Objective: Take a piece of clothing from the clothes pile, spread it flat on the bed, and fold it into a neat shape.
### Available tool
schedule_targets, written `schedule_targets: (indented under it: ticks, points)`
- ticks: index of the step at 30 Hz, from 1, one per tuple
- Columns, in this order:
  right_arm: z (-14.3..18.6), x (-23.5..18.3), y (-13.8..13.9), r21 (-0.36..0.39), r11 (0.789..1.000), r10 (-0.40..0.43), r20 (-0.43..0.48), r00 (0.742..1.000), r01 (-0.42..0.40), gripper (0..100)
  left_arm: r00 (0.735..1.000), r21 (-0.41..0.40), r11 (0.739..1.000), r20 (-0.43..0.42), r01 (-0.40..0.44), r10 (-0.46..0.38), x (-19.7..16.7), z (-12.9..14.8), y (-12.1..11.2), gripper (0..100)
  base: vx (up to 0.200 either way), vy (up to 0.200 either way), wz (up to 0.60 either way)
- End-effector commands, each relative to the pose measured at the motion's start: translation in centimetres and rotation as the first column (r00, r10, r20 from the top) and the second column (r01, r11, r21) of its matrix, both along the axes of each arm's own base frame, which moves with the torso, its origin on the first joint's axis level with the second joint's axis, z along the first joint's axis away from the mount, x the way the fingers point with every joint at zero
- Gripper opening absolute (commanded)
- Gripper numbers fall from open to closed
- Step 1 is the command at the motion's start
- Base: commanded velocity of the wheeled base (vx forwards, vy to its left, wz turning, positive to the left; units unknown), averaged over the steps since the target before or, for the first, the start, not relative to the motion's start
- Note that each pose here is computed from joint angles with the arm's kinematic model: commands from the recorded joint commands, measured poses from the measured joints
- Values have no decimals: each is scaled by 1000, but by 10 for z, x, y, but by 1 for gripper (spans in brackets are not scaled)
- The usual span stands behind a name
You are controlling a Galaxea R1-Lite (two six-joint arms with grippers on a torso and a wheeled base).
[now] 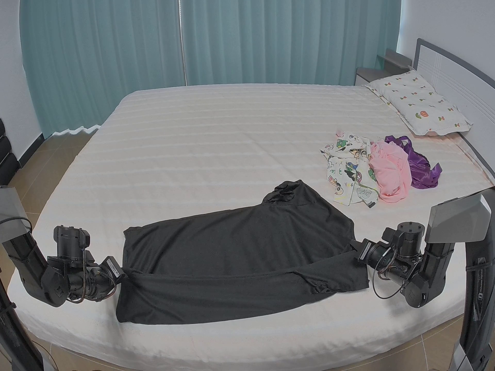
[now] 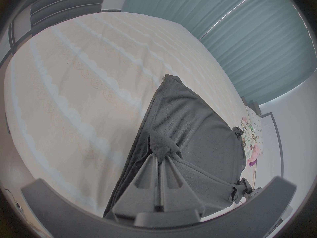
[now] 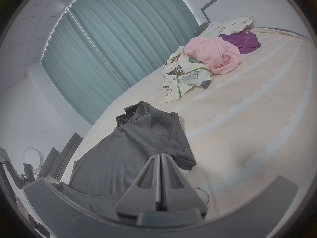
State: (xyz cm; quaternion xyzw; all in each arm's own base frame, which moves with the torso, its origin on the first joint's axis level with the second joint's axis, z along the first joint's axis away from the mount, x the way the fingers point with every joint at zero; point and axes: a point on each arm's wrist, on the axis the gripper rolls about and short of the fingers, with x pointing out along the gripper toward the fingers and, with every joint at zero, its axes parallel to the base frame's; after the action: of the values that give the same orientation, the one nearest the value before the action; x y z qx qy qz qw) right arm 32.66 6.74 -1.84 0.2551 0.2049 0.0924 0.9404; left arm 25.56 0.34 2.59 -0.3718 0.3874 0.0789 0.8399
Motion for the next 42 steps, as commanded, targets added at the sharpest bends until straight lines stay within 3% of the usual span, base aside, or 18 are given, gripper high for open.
schedule_targets:
  ticks: [1, 14, 15, 16, 17, 23, 26, 32, 38, 39, 40, 41, 42]
  points:
    - [-3, 4, 1, -1, 1000, 0, -4, 1000, 0, 0, 1000, -1, 1000, -18, -1, 1, 0, -4, 0, 0, 0, 0, 0]
    - [-3, 10, 3, 2, 1000, 5, 8, 1000, -5, 0, 999, -1, 1000, -50, 2, -2, -5, -9, 0, 0, 0, 0, 0]
    - [-3, 10, 3, 2, 1000, 5, 8, 1000, -5, 0, 999, -1, 1000, -54, 2, -2, -5, -10, 0, 100, 0, 0, 0]
    - [-4, 10, 4, 1, 1000, 6, 0, 1000, -6, 0, 998, -1, 1000, -57, 2, -2, -5, -10, 0, 100, 0, 0, 0]
    - [-4, 10, 4, 0, 1000, 6, -1, 1000, -6, 100, 998, -1, 1000, -60, 2, -2, -5, -12, 0, 100, 0, 0, 0]
    - [-3, 10, 2, 3, 1000, -7, 10, 1000, 7, 100, 998, -8, 1000, -66, 0, 0, -5, -13, 0, 100, 0, 0, 0]
    - [15, 10, -18, 16, 995, -101, 44, 994, 100, 100, 998, -16, 1000, -59, -9, 8, -7, -11, 3, 100, 0, 0, 0]
    - [55, -22, -35, 96, 980, -181, 43, 983, 176, 100, 999, -108, 994, 54, 9, -3, -15, 18, 20, 100, 0, 0, 0]
    - [69, -65, -17, 193, 960, -190, -86, 978, 203, 100, 992, -165, 982, 98, 93, -77, -27, 27, 18, 100, 0, 0, 0]
    - [69, -72, -10, 220, 945, -215, -139, 967, 242, 100, 992, -178, 979, 94, 102, -86, -29, 26, 18, 100, 0, 0, 0]
    - [69, -72, -10, 221, 944, -218, -145, 965, 246, 100, 992, -178, 979, 95, 104, -87, -29, 26, 17, 100, 0, 0, 0]
    - [64, -79, -2, 223, 931, -238, -232, 943, 290, 100, 992, -199, 974, 87, 112, -96, -30, 25, 17, 100, 0, 0, 0]
    - [64, -79, -2, 223, 931, -238, -232, 943, 290, 100, 992, -199, 974, 87, 112, -96, -30, 25, 17, 100, 0, 0, 0]
